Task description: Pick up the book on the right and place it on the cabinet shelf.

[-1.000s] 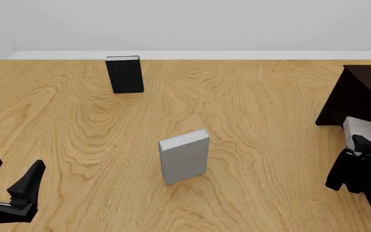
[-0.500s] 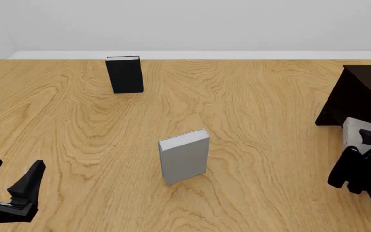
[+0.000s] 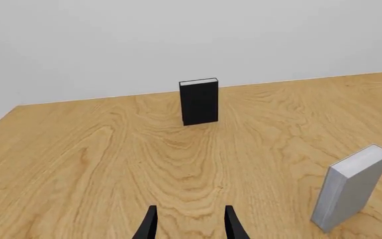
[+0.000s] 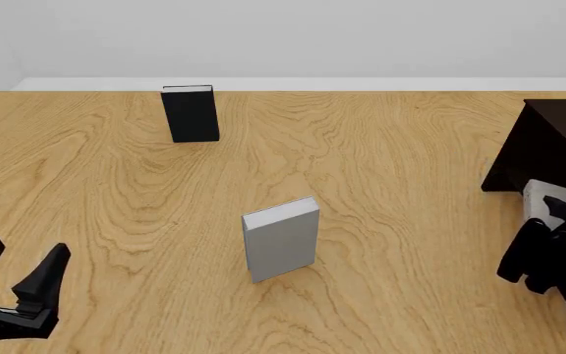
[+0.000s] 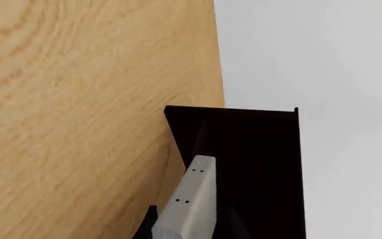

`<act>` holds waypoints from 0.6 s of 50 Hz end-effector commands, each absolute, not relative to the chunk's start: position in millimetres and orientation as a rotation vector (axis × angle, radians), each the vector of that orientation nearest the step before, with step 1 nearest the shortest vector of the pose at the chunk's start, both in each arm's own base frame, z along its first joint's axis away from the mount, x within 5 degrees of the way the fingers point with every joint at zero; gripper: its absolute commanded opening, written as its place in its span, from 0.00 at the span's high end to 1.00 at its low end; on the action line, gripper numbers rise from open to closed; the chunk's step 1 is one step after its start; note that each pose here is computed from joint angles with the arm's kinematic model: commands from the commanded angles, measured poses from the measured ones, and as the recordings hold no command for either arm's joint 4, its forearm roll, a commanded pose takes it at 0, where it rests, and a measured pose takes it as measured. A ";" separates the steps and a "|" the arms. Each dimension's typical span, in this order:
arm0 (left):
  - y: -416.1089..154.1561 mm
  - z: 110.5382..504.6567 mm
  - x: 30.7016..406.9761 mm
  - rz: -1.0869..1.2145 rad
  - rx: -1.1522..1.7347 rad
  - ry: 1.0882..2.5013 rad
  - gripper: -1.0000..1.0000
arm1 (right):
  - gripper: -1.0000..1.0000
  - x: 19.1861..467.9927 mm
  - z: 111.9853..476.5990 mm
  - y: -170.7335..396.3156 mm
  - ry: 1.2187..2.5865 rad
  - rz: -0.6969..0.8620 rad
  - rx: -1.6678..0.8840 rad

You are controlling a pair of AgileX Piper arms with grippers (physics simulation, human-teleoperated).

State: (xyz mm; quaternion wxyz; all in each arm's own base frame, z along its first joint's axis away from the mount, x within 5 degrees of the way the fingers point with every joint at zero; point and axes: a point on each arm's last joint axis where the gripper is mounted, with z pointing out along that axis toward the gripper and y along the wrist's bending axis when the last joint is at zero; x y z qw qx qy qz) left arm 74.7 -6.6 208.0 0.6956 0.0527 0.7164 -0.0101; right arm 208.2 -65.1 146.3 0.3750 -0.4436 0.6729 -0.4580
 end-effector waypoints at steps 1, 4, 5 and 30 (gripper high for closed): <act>-6.6 207.7 74.3 -0.021 0.120 1.600 0.00 | 0.00 212.4 147.5 -60.8 1.708 -1.152 -1.138; -6.5 207.8 74.3 -0.021 0.119 1.600 0.00 | 0.00 212.6 145.6 -59.7 1.709 -1.145 -1.141; -6.5 207.7 74.4 -0.022 0.118 1.601 0.00 | 0.00 213.1 145.7 -59.4 1.708 -1.141 -1.139; -6.3 207.6 73.1 -0.017 0.120 1.599 0.00 | 0.00 217.1 140.5 -51.4 1.708 -1.086 -1.150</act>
